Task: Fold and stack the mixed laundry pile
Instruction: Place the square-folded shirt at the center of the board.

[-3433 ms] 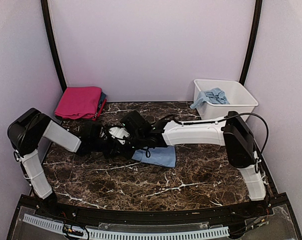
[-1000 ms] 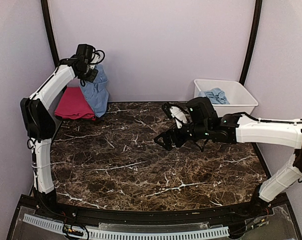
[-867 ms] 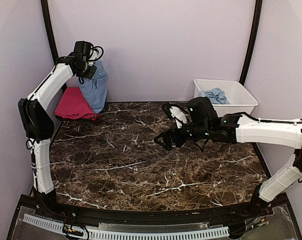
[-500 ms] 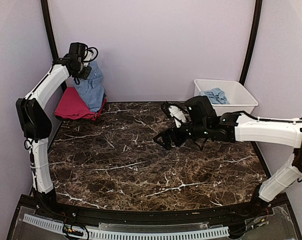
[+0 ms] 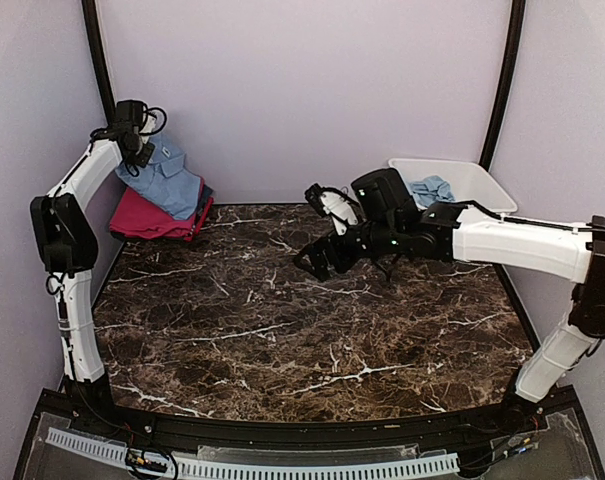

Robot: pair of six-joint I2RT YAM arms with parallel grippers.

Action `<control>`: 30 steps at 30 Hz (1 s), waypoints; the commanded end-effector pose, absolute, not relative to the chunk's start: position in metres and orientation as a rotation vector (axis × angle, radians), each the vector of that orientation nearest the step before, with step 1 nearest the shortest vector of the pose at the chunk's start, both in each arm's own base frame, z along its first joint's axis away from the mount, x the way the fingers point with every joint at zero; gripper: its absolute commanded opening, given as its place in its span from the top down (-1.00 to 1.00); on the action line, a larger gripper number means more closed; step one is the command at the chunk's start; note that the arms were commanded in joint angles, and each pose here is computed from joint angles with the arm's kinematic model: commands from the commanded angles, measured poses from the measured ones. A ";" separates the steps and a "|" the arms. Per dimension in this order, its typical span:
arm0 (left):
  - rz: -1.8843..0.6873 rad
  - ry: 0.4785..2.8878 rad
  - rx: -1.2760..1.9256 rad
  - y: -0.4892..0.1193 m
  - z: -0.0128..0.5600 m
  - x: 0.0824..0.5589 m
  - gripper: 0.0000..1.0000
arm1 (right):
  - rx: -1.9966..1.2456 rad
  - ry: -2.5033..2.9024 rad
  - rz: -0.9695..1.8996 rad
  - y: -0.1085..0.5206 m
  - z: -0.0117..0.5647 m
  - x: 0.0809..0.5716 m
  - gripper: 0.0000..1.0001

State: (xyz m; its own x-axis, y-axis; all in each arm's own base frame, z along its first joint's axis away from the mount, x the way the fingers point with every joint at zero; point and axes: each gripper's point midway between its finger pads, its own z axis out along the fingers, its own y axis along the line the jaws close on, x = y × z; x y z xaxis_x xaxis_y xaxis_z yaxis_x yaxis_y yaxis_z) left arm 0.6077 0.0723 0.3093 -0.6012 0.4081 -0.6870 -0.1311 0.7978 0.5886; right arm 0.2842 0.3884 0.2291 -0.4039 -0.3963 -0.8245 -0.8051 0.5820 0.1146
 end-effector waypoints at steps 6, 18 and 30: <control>0.780 2.100 0.027 0.144 0.287 0.624 0.43 | -0.961 2.023 0.636 0.400 0.238 0.304 -0.97; 0.564 2.000 -0.122 0.139 0.351 0.605 -0.97 | -0.923 2.019 0.675 0.399 0.247 0.309 -0.97; 0.230 1.905 -0.041 0.015 0.420 0.575 -0.98 | -0.750 1.955 0.637 0.329 0.294 0.332 -0.97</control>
